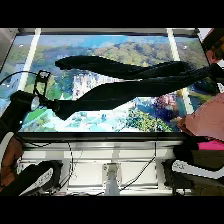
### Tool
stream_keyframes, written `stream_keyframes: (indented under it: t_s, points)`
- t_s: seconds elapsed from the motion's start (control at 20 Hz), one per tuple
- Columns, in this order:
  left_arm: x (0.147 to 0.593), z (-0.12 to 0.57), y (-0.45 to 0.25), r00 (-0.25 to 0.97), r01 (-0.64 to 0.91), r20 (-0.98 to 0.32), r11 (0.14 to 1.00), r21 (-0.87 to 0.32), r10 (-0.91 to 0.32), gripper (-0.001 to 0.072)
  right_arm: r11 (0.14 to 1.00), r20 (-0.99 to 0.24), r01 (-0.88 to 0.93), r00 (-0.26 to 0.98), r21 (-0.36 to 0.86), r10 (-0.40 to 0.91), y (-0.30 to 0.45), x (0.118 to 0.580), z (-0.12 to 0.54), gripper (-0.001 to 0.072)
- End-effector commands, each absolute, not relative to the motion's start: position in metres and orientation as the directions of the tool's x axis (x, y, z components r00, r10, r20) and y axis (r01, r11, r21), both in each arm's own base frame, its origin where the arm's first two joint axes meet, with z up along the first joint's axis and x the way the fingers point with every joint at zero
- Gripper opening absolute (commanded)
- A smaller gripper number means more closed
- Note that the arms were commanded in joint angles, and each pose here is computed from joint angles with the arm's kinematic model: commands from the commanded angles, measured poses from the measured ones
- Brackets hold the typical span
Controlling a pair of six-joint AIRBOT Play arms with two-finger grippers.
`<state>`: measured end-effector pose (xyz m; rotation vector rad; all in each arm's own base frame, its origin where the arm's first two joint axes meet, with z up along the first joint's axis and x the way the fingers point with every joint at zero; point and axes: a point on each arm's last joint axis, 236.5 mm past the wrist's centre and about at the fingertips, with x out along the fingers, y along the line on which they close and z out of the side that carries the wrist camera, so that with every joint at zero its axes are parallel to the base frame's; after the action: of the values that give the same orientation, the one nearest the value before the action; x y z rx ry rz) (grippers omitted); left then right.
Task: Fold the clothes and pants, and hang the long-sleeved shirts on hangers.
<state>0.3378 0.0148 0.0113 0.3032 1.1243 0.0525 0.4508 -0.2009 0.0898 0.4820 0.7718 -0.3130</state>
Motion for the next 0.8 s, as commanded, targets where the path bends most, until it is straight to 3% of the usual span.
stream_keyframes:
  t_s: [0.0, 0.1, 0.15, 0.25, 0.35, 0.6, 0.75]
  points:
    - [0.349, 0.015, 0.033, 0.476, -0.066, -0.860, 0.983, 0.172, 0.182, 0.0702, 0.847, -0.727, 0.442, 0.679, 0.296, -0.101, -0.203, 0.449, 0.090, 0.0023]
    - [0.355, 0.013, 0.056, 0.497, -0.267, -0.859, 0.964, -0.019, 0.121, 0.0701, 0.848, -0.727, 0.441, 0.679, 0.293, -0.101, -0.203, 0.450, 0.090, 0.0024]
    - [0.354, 0.007, 0.067, 0.493, -0.376, -0.868, 0.916, -0.142, 0.068, 0.0701, 0.849, -0.727, 0.440, 0.679, 0.293, -0.101, -0.203, 0.450, 0.090, 0.0024]
    - [0.351, -0.004, 0.076, 0.495, -0.549, -0.864, 0.740, -0.388, -0.085, 0.0701, 0.851, -0.727, 0.438, 0.679, 0.290, -0.101, -0.203, 0.450, 0.090, 0.0024]
    - [0.350, -0.009, 0.070, 0.509, -0.610, -0.823, 0.568, -0.552, -0.253, 0.0701, 0.861, -0.727, 0.425, 0.679, 0.278, -0.101, -0.203, 0.450, 0.090, 0.0024]
    - [0.349, -0.042, 0.060, 0.467, -0.743, -0.794, 0.315, -0.591, -0.389, 0.0699, 0.862, -0.727, 0.425, 0.680, 0.277, -0.101, -0.203, 0.450, 0.090, 0.0024]
    - [0.350, -0.075, 0.037, 0.417, -0.773, -0.796, 0.289, -0.564, -0.439, 0.0695, 0.861, -0.724, 0.426, 0.682, 0.277, -0.104, -0.204, 0.450, 0.091, 0.0024]
